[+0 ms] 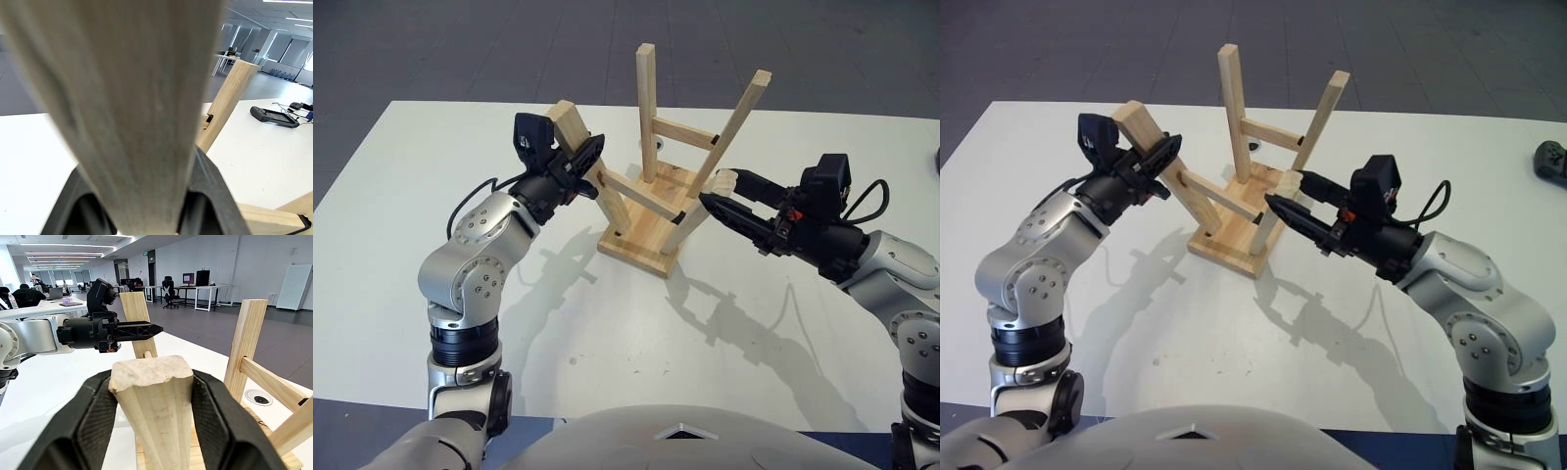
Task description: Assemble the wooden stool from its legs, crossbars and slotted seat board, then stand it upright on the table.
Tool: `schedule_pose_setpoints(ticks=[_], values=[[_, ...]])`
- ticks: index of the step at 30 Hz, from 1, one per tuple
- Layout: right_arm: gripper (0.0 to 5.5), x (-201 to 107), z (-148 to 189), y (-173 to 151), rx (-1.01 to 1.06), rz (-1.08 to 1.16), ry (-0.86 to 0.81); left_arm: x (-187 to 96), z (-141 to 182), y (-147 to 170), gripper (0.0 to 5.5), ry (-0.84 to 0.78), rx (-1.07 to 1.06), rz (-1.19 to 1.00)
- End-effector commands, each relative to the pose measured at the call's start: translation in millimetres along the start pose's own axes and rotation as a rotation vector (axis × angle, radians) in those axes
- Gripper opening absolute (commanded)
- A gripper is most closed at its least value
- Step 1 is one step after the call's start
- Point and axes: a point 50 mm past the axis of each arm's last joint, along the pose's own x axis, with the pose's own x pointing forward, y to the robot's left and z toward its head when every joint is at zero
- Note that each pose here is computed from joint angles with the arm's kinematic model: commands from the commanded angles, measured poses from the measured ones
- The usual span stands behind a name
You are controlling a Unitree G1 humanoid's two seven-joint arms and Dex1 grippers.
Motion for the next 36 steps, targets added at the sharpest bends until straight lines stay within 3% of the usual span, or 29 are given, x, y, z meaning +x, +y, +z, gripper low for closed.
schedule_pose_setpoints(ticks=[1,17,36], values=[[2.22,0,-15,1,0.052,0.001,0.071,1,-12,8,1.05,0.090,0.005,0.073],[2.22,1,-14,2,0.070,-0.013,0.050,6,1,6,1.05,0.042,0.086,0.032],[2.22,0,-16,3,0.086,-0.028,0.044,8,13,7,1.05,0.000,0.005,0.032]])
